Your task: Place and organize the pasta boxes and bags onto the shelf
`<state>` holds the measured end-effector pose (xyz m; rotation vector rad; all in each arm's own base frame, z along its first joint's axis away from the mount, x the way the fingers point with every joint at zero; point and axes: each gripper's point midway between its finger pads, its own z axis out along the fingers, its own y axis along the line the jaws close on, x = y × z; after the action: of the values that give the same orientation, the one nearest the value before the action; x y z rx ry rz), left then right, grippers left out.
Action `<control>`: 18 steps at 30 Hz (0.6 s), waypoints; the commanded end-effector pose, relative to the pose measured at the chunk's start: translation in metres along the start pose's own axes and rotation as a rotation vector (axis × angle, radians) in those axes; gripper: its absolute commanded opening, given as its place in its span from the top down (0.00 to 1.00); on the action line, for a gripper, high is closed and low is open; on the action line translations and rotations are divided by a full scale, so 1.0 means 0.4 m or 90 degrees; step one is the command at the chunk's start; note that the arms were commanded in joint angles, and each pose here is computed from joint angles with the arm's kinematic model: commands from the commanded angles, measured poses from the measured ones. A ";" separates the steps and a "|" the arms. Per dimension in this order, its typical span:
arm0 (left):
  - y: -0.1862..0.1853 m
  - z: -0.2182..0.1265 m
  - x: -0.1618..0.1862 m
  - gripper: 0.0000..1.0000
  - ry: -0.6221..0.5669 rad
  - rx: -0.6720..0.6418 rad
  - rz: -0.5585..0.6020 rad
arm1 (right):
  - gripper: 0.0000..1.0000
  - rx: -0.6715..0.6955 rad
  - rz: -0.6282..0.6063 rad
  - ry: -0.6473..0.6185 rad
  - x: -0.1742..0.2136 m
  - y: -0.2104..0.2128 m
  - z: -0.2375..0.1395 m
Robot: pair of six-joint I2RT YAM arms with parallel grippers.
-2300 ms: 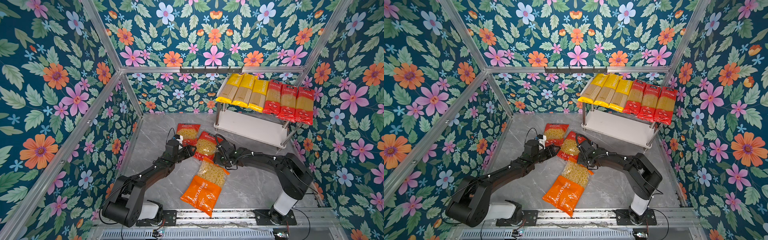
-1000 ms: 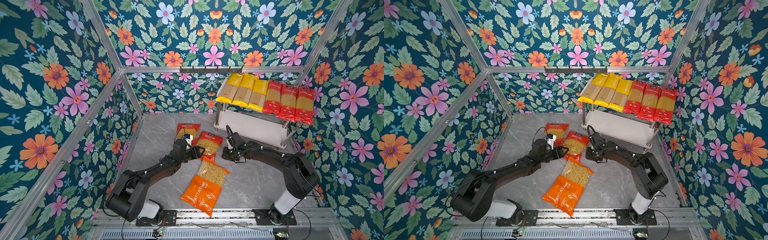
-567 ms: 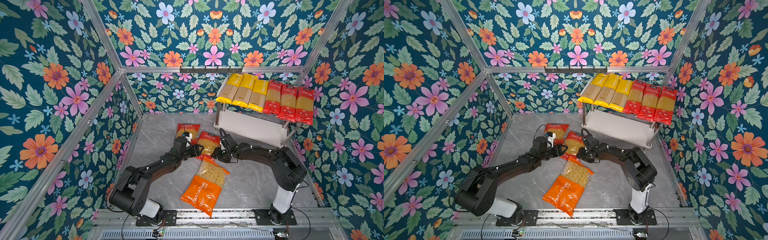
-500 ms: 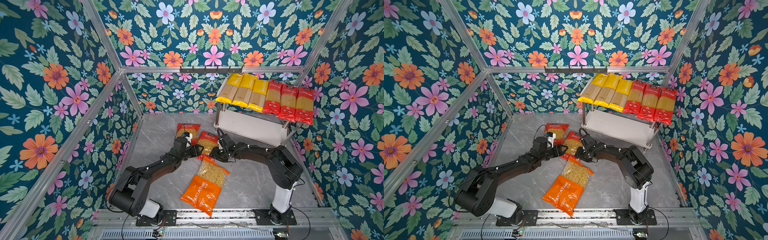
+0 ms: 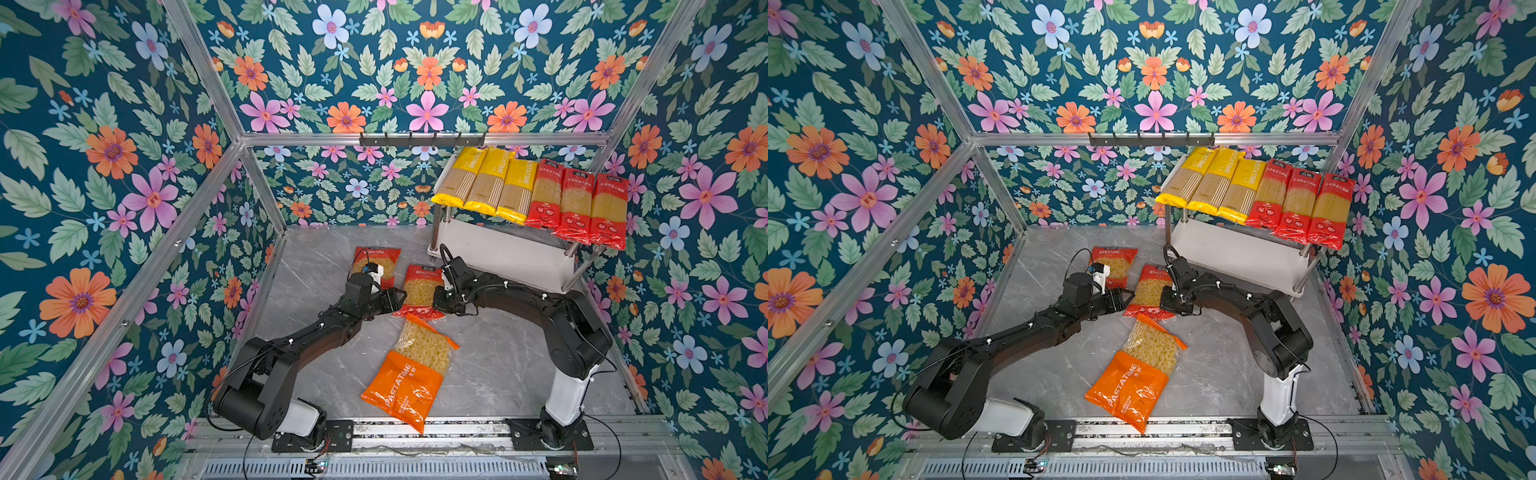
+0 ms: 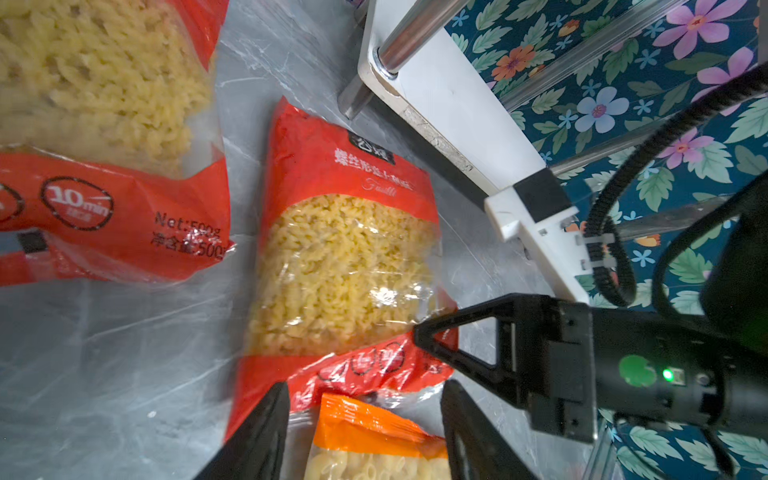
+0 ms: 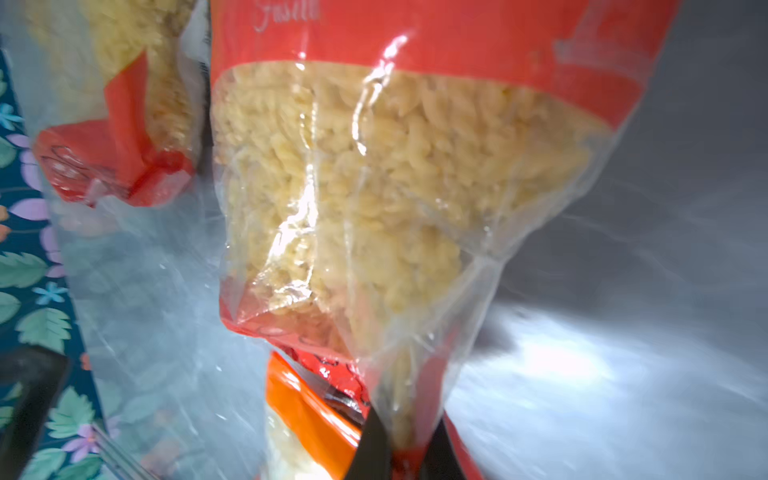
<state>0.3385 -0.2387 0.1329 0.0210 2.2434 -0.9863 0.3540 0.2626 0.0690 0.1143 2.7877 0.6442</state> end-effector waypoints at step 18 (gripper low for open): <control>-0.096 0.093 0.044 0.39 0.040 0.075 0.009 | 0.75 0.345 -0.108 0.016 0.040 -0.331 -0.325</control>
<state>0.3330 -0.2844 0.1199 0.1020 2.2756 -1.0841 0.3018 0.1114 0.1084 -0.0412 2.9212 -0.0280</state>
